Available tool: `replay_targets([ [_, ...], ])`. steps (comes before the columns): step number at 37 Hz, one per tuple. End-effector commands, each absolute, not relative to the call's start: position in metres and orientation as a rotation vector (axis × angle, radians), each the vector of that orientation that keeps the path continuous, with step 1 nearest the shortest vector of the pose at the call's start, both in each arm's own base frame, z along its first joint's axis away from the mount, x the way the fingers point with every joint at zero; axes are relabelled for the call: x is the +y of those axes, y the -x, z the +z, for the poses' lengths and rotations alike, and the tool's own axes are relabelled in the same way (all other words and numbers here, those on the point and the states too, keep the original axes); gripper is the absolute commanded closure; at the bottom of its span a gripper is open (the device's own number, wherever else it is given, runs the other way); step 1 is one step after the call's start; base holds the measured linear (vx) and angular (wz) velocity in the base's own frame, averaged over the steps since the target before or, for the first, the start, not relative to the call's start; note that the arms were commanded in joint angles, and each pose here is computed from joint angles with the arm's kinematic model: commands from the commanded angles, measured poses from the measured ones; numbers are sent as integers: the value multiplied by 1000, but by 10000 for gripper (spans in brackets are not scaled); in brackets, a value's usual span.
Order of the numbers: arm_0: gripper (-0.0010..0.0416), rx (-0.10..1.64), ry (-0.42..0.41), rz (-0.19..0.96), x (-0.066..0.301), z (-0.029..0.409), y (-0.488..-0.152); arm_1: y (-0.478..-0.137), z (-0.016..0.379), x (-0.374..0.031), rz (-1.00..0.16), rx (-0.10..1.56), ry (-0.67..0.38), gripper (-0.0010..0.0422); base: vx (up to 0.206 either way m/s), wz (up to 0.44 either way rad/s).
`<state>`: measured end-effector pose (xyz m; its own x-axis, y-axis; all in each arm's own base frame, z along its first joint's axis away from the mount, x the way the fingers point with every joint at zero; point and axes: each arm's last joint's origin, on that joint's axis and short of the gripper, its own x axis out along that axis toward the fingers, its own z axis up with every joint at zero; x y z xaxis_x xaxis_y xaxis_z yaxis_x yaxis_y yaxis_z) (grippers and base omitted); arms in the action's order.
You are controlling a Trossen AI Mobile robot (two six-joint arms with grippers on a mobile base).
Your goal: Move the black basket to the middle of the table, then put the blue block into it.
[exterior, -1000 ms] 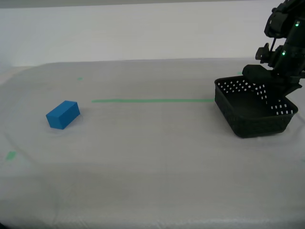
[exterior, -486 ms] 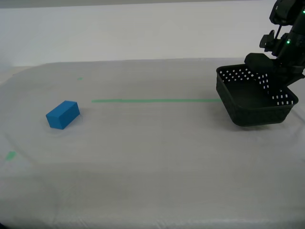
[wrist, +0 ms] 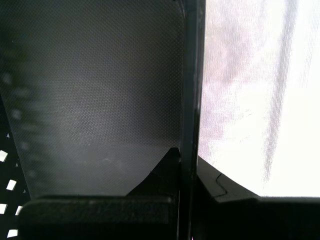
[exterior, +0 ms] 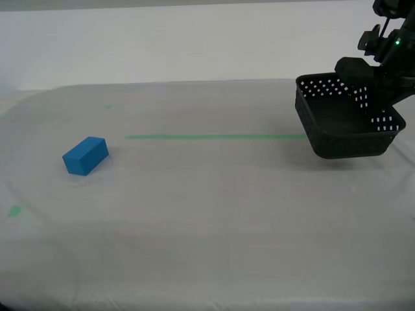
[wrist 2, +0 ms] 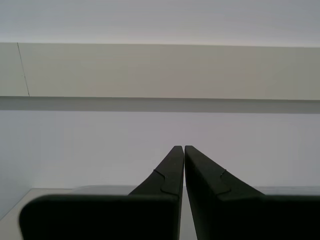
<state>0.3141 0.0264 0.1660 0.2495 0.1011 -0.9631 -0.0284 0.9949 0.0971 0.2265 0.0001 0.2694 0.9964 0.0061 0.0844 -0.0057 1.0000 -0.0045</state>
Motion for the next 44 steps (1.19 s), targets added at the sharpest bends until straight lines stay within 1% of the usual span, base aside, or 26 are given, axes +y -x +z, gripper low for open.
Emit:
replay_targets([
  [1,407,1311,-72,87,27,168,-313,-227,270,0,6,-90,3,412,0,0],
  [22,407,1272,-109,78,35,189,-304,-227,270,0,7,-90,3,412,0,0],
  [41,407,1303,-135,62,38,204,-289,-227,270,0,6,-90,3,412,0,0],
  [44,407,1310,-151,75,40,206,-287,-227,270,0,6,-91,3,412,0,0],
])
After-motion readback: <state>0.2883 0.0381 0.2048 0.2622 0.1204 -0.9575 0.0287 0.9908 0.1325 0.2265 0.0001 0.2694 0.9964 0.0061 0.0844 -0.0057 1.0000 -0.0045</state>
